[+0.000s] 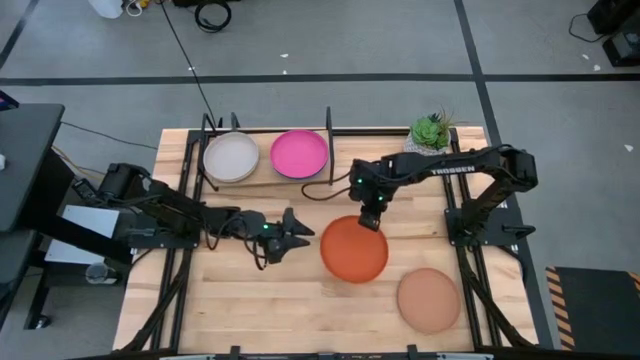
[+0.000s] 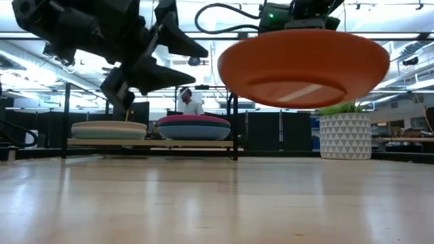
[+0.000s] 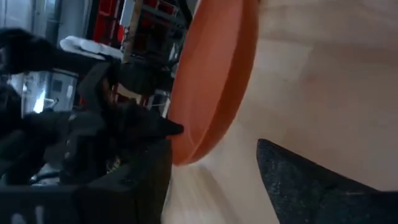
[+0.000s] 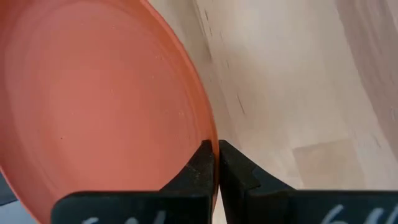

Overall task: Place and stack plates onto a shelf
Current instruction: Stack the orange plate on top of the pink plate on the shelf

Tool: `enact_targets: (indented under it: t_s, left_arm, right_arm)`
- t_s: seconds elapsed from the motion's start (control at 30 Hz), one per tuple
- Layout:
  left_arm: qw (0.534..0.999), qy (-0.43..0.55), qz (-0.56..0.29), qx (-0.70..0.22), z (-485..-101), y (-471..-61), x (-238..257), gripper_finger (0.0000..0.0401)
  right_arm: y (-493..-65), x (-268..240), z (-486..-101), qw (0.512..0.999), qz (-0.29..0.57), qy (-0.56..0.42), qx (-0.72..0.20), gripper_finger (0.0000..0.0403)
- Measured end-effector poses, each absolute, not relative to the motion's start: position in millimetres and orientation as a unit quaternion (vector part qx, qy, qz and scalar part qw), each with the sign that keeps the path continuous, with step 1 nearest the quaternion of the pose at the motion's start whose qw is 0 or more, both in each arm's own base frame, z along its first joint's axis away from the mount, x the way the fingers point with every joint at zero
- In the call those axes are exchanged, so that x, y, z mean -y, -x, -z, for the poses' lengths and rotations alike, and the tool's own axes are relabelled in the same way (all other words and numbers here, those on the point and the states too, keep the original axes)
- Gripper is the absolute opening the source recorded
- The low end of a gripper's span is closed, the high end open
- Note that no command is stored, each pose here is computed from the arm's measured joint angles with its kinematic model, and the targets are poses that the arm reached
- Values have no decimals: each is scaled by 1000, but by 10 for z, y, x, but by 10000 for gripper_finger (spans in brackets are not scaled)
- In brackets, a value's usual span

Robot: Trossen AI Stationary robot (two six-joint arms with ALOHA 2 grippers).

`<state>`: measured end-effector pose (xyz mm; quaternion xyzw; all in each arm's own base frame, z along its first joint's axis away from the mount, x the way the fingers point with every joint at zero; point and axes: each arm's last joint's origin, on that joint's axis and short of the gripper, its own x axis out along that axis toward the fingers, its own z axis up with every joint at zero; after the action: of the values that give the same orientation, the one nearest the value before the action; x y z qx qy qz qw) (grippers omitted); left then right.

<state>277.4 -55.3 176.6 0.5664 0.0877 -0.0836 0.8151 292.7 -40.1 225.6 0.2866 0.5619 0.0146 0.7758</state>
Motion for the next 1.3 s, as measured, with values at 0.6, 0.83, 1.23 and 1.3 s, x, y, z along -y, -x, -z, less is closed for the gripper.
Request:
enact_targets:
  t_s: [0.6,0.83,1.23,1.3]
  left_arm:
    - [677,-728,85,-61,-1667,-3201,626,173]
    - [668,-735,94,-69,-1640,-3197,599,100]
    - [700,-703,104,-70,-1636,-3207,545,77]
    - [702,-702,96,-77,-1640,-3207,540,77]
  right_arm:
    - [-2967,413,-2276,777,-15,-318,-543,17]
    - [-2972,414,-2280,778,-15,-320,-541,26]
    - [-2990,461,-2397,779,-12,-325,-536,129]
    - [-2973,493,-2504,782,2,-316,-537,149]
